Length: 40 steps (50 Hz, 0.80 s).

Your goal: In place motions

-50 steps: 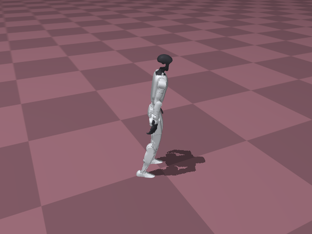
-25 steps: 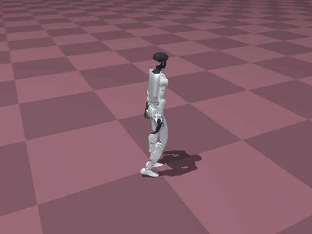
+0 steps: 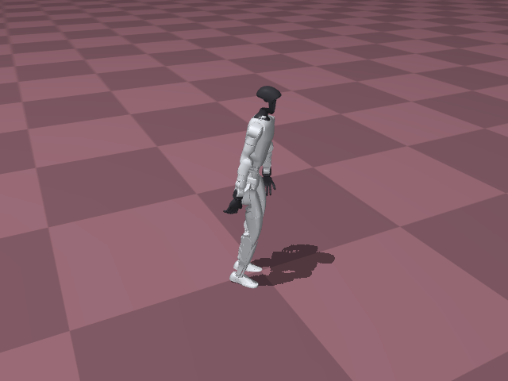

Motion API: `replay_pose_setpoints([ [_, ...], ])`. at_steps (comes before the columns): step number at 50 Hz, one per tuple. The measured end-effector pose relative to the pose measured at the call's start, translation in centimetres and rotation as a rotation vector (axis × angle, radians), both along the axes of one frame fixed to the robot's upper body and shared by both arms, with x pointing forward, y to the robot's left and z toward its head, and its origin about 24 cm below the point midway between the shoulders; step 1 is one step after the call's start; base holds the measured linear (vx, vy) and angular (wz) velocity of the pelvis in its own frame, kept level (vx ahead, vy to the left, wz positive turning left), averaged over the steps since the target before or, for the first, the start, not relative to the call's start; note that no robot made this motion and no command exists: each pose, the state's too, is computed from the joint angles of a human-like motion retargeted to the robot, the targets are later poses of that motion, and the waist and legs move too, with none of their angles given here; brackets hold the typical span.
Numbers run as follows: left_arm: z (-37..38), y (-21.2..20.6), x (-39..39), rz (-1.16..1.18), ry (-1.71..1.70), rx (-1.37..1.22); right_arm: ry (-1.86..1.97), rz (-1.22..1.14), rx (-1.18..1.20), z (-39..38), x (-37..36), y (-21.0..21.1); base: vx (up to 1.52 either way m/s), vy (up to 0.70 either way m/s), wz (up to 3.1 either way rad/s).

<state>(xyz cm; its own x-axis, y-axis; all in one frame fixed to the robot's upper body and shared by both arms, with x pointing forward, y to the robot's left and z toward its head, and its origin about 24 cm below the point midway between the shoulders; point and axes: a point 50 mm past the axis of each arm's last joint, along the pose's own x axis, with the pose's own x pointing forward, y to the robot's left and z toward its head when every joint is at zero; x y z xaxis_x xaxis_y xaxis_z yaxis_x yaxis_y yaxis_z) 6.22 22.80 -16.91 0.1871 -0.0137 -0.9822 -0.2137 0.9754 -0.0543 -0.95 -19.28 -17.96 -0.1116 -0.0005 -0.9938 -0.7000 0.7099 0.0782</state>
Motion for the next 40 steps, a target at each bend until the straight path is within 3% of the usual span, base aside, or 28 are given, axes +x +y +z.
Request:
replay_pose_setpoints([
  [10, 0.5, 1.2, 1.8, -0.103, -0.061, 0.075, 0.006, -0.060, -0.089, 0.5, 0.4, -3.0, -0.11, 0.01, -2.79],
  [22, -0.7, -2.4, -2.8, -0.093, 0.096, -0.014, -0.072, -0.010, 0.028, 0.4, 4.9, -1.1, -0.05, 0.13, -3.15],
  [40, -1.1, -3.7, -4.6, -0.011, 0.109, -0.015, 0.150, -0.101, -0.133, 0.9, -1.2, -3.6, 0.08, 0.19, -1.46],
])
